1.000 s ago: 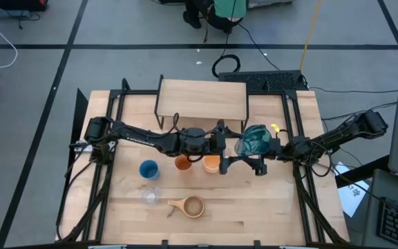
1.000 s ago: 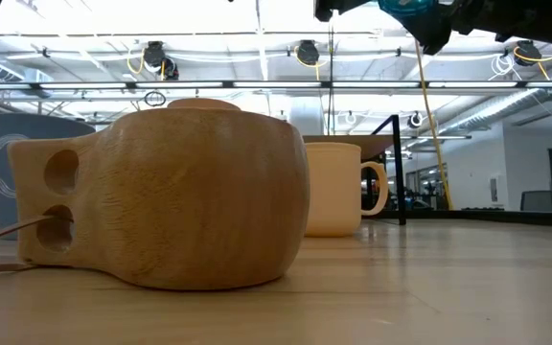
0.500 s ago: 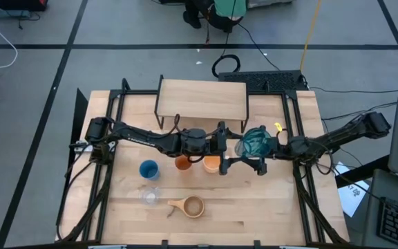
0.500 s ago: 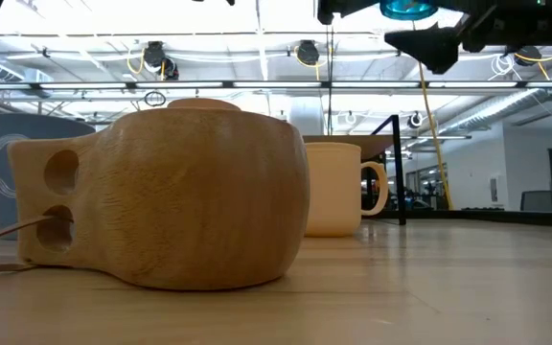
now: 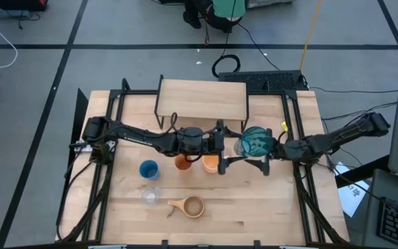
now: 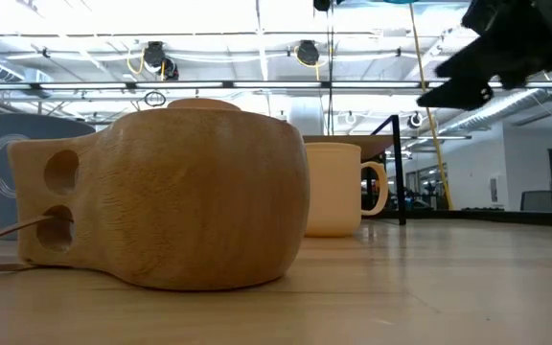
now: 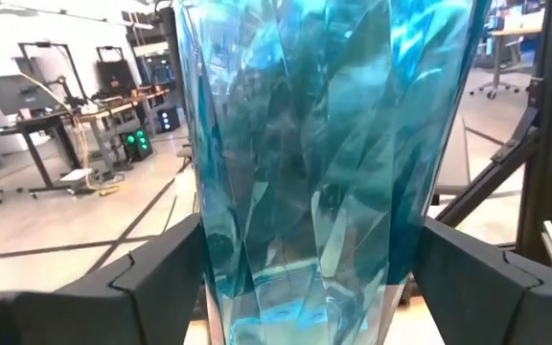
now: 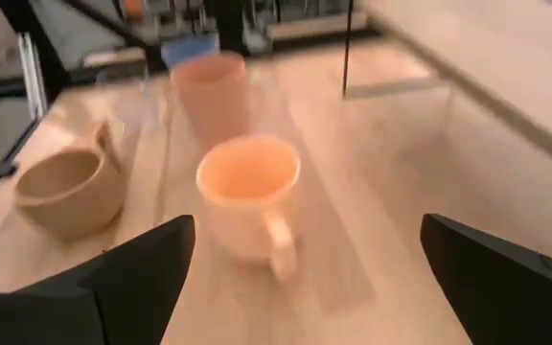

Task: Stack small to large cups/mugs on shelf
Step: Put the blue cup on the shelf

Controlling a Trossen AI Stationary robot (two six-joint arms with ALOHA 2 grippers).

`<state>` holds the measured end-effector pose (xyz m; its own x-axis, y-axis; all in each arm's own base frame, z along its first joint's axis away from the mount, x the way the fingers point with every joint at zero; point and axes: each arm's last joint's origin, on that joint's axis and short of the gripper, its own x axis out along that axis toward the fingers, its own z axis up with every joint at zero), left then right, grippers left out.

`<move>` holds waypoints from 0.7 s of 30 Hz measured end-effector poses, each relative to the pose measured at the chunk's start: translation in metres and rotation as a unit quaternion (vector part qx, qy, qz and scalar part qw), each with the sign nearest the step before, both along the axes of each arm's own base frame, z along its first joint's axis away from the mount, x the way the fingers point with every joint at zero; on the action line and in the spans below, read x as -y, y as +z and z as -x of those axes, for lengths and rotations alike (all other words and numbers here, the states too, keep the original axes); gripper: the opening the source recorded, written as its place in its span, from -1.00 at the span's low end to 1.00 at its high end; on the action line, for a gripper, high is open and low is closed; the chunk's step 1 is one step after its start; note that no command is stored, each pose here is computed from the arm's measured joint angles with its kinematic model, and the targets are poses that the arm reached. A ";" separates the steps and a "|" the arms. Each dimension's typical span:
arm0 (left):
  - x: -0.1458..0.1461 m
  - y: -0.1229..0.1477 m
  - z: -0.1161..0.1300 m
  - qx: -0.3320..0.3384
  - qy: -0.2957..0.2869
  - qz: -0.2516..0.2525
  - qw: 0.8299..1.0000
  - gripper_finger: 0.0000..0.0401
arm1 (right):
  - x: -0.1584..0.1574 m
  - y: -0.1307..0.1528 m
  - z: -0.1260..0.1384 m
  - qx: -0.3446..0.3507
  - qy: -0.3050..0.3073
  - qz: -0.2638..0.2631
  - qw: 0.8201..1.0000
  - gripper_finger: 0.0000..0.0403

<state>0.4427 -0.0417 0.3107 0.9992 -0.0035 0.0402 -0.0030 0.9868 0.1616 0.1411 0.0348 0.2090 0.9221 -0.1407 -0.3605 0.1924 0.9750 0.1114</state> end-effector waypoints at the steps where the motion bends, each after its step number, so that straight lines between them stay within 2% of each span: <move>1: 0.000 0.001 0.001 -0.003 0.001 -0.002 1.000 0.61 | -0.001 0.008 0.003 -0.021 0.001 -0.012 1.000 0.95; 4: -0.001 0.001 0.002 -0.011 0.002 -0.004 1.000 0.59 | -0.007 0.037 0.012 -0.086 0.015 -0.055 0.995 0.95; 7: -0.003 0.000 0.002 -0.019 0.006 -0.005 1.000 0.59 | -0.013 0.071 0.020 -0.120 0.038 -0.099 0.987 0.94; 9: -0.004 -0.001 0.002 -0.021 0.008 -0.005 1.000 0.59 | -0.018 0.090 0.024 -0.140 0.050 -0.106 0.983 0.94; 21: -0.007 -0.001 0.001 -0.025 0.017 -0.009 1.000 0.60 | -0.028 0.193 0.021 -0.203 0.070 -0.020 0.977 0.94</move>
<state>0.4413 -0.0342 0.3094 0.9995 0.0305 -0.0091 -0.0283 0.9833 0.1795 0.1198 0.0629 0.4018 0.7116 -0.0014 -0.7026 0.0934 0.9913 0.0926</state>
